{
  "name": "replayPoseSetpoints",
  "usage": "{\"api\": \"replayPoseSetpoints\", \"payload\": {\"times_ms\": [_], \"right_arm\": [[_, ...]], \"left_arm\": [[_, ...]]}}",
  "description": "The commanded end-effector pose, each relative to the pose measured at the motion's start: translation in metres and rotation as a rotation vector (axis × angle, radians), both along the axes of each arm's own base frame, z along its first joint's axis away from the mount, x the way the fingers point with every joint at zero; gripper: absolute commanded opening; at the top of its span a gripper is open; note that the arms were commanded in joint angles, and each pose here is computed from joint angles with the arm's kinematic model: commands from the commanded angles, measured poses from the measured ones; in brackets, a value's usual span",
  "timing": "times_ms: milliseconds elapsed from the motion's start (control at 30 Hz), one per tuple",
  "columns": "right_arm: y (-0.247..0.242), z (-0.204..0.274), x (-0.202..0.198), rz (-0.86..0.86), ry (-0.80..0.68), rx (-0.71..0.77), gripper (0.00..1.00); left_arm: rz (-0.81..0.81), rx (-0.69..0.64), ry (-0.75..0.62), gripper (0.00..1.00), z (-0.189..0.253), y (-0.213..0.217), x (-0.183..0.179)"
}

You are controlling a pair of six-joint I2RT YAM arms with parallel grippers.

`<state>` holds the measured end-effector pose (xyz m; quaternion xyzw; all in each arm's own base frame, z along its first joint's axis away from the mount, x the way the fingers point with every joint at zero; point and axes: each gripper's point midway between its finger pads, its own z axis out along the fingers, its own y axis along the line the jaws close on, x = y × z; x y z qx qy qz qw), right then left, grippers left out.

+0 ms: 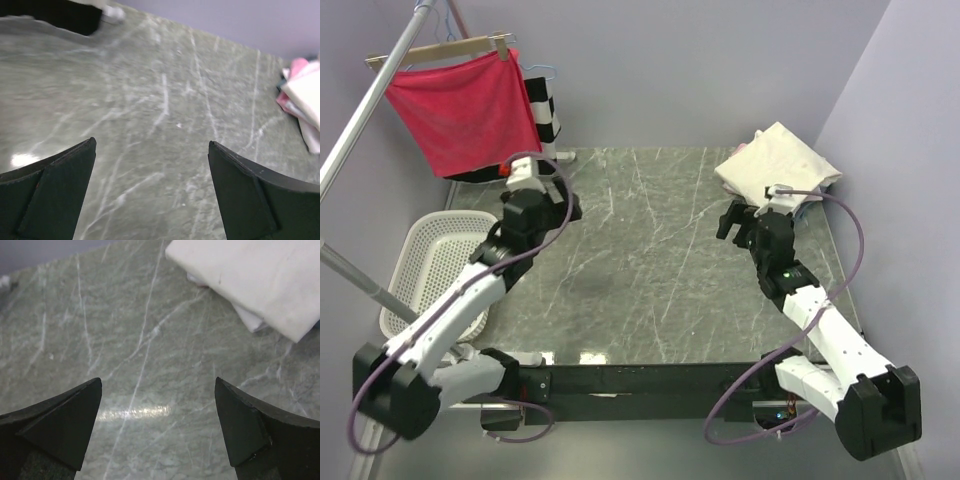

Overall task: Fold and stack the t-shirts
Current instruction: Neatly place the folded tshirt to the corner

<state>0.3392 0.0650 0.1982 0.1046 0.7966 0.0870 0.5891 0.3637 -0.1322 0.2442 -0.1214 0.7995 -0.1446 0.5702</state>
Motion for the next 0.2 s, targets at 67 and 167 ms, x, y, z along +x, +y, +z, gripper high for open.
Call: {"api": "replayPoseSetpoints", "payload": {"times_ms": [67,167], "right_arm": [[0.008,-0.017,0.001,0.041,0.035,-0.028,1.0],[0.004,-0.015,0.008,-0.003,0.02,-0.017,1.0]], "left_arm": [[0.171,0.047,-0.089,1.0,0.012,0.049,-0.028],[0.254,0.032,-0.1,0.99,0.011,0.062,-0.033]]}}
